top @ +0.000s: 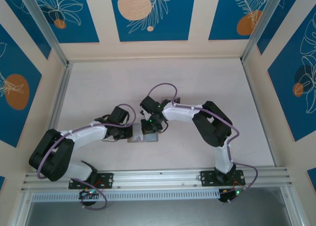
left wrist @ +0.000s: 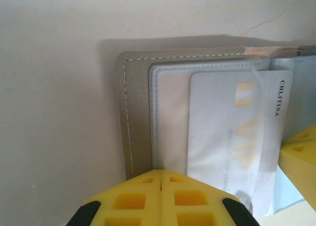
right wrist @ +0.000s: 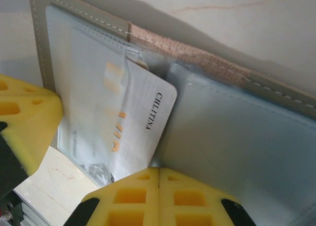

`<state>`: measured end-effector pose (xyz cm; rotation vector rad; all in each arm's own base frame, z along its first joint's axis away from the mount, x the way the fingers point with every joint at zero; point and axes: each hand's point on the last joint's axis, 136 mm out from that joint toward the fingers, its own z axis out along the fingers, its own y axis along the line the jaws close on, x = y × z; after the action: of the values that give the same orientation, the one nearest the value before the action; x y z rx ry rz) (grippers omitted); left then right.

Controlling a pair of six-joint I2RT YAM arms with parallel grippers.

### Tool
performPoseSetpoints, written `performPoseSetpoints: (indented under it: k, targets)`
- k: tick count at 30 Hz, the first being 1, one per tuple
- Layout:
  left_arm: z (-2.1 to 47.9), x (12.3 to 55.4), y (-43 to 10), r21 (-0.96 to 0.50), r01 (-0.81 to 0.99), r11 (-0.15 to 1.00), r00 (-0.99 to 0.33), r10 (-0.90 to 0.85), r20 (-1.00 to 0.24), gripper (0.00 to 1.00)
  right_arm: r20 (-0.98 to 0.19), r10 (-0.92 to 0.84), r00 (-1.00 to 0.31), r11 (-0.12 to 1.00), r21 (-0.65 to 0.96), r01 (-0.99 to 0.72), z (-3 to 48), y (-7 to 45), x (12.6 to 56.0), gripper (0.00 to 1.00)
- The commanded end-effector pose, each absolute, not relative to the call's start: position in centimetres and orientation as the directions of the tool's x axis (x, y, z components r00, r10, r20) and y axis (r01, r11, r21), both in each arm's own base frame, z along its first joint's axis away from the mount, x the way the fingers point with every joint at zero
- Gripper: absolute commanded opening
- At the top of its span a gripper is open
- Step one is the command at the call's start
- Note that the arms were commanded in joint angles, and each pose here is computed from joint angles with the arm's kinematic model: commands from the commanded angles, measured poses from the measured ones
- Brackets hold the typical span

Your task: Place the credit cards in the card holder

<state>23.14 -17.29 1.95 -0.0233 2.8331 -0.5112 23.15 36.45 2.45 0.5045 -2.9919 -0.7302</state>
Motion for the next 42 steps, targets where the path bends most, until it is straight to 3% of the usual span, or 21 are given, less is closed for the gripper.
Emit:
performPoseSetpoints:
  k: [1, 9, 15, 24, 29, 42]
  targets:
    - [-0.7, 20.4, -15.2, -0.257, -0.011, 0.966, -0.986, -0.053, -0.158, 0.05, -0.044, -0.332, -0.942, 0.832, 0.457, -0.315, 2.0, 37.1, 23.0, 0.00]
    - [-0.8, 20.4, -15.4, -0.266, -0.007, 0.964, -0.987, -0.050, -0.154, 0.05, -0.071, -0.341, -0.937, 0.791, 0.518, -0.327, 3.0, 39.6, 23.8, 0.00]
    - [-0.3, 20.5, -15.5, -0.276, -0.006, 0.961, -0.985, -0.053, -0.162, 0.10, -0.015, -0.313, -0.950, 0.753, 0.605, -0.258, 2.5, 41.0, 21.9, 0.00]
    - [-0.3, 20.3, -16.8, -0.335, -0.016, 0.942, -0.987, -0.068, -0.143, 0.15, 0.027, -0.218, -0.976, 0.775, 0.613, -0.156, 1.1, 40.1, 21.5, 0.02]
    - [1.5, 20.8, -15.2, -0.316, -0.094, 0.944, -0.965, -0.165, -0.206, 0.06, 0.053, -0.177, -0.983, 0.814, 0.569, -0.116, -0.2, 38.6, 21.9, 0.01]
    - [1.4, 20.8, -13.7, -0.291, -0.124, 0.949, -0.959, -0.190, -0.210, 0.02, 0.066, -0.180, -0.981, 0.825, 0.554, -0.114, -0.3, 37.7, 22.2, 0.01]
